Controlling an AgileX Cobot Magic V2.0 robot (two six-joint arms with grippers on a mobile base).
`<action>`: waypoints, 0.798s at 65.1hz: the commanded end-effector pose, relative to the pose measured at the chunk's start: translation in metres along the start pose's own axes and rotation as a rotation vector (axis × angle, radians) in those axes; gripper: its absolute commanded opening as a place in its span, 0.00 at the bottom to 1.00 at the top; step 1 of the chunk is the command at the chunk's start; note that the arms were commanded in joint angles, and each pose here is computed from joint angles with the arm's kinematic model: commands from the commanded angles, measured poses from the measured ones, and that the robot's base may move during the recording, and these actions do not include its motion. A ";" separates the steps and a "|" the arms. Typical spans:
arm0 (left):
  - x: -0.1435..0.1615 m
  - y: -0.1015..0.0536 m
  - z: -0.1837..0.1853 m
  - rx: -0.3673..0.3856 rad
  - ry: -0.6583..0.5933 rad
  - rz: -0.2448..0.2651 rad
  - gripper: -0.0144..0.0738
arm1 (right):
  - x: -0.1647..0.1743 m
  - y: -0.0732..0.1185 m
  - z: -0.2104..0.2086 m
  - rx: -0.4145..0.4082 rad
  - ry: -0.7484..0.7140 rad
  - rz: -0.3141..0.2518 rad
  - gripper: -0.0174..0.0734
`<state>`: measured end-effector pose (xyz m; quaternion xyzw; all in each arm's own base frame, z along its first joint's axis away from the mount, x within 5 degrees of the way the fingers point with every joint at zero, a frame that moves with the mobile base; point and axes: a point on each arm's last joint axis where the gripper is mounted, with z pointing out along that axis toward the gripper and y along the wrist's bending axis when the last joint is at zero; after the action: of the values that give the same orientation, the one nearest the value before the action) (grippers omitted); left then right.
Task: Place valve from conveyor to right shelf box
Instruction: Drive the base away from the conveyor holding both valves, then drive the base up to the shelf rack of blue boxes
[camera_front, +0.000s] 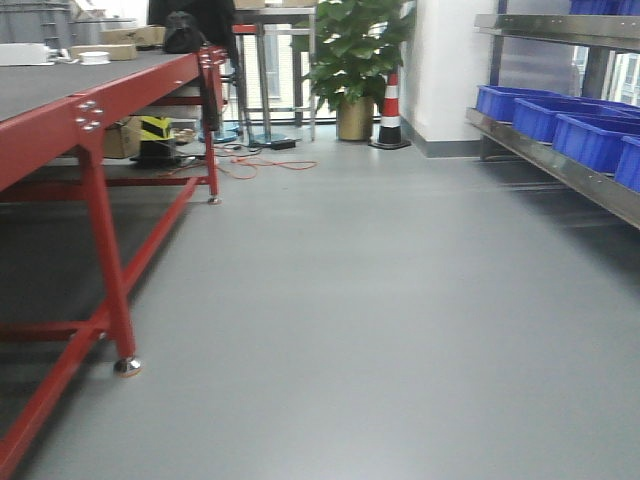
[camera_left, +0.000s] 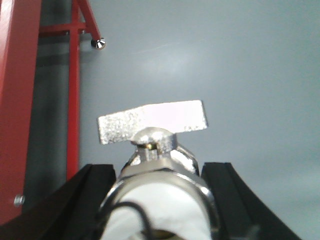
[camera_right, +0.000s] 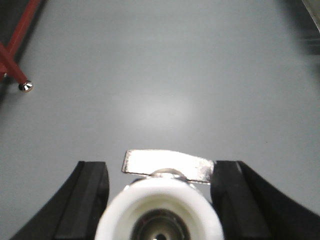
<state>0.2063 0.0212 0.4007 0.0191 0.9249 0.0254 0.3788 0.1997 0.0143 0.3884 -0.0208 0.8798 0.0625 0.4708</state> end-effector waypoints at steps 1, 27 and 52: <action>-0.004 -0.002 -0.005 0.004 -0.056 -0.010 0.04 | -0.010 0.000 -0.008 0.006 -0.094 -0.007 0.02; -0.004 -0.002 -0.005 0.004 -0.056 -0.010 0.04 | -0.010 0.000 -0.008 0.006 -0.094 -0.007 0.02; -0.004 -0.002 -0.005 0.004 -0.056 -0.010 0.04 | -0.010 0.000 -0.008 0.006 -0.094 -0.007 0.02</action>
<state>0.2063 0.0212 0.4007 0.0191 0.9249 0.0254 0.3788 0.1997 0.0143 0.3884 -0.0208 0.8798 0.0625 0.4708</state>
